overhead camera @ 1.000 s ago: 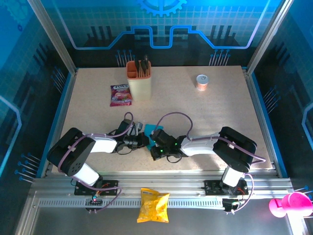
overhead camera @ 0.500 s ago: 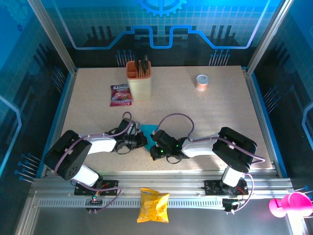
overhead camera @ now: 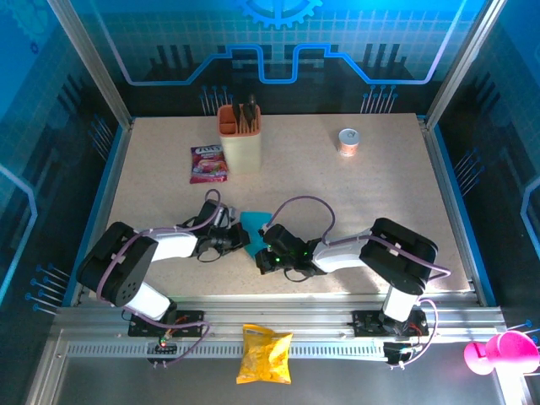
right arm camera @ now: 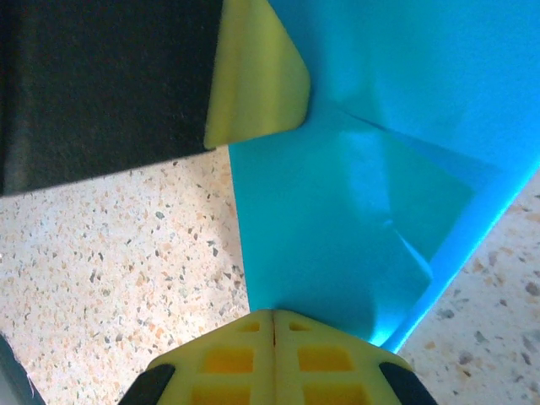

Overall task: Fold a paper plane with a square sheet of paper (pick it up from the middle)
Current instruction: Third fold the triangle at the center of the table.

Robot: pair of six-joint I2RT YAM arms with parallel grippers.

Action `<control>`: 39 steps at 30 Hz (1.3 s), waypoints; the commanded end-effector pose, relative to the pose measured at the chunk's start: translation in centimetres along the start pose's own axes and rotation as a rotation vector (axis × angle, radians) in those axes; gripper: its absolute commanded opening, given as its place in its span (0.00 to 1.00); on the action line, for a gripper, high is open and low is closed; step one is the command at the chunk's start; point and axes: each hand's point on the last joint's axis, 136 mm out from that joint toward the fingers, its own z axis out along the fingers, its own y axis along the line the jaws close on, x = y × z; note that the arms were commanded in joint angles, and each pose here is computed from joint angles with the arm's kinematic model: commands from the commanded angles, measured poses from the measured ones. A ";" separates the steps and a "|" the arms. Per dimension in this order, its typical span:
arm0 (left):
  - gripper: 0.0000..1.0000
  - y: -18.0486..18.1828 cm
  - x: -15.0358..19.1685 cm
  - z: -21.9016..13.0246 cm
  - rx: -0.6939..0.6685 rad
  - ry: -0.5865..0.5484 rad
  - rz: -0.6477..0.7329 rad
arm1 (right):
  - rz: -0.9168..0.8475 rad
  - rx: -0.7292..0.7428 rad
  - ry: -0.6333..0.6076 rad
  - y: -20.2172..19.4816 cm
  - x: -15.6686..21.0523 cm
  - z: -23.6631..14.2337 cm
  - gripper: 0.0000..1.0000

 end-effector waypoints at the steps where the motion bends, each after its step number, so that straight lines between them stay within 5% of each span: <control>1: 0.00 3.4 -2.2 -1.0 -0.144 -0.082 -0.031 | 0.037 0.271 0.280 -8.1 8.9 -0.2 0.00; 10: 0.00 5.1 -4.7 -2.3 -0.187 -0.144 -0.113 | 0.027 0.291 0.282 -8.5 8.8 -0.6 0.00; 23: 0.00 -1.7 -1.0 -4.6 -0.023 -0.143 0.040 | -0.006 0.292 0.298 -8.3 8.5 -0.6 0.00; 32: 0.00 -3.5 0.9 -1.4 0.035 -0.066 0.065 | -0.004 0.272 0.305 -8.0 8.7 -0.3 0.00; 39: 0.00 -0.9 1.9 1.0 -0.035 -0.022 0.001 | -0.031 0.223 0.294 -7.1 8.4 -0.4 0.00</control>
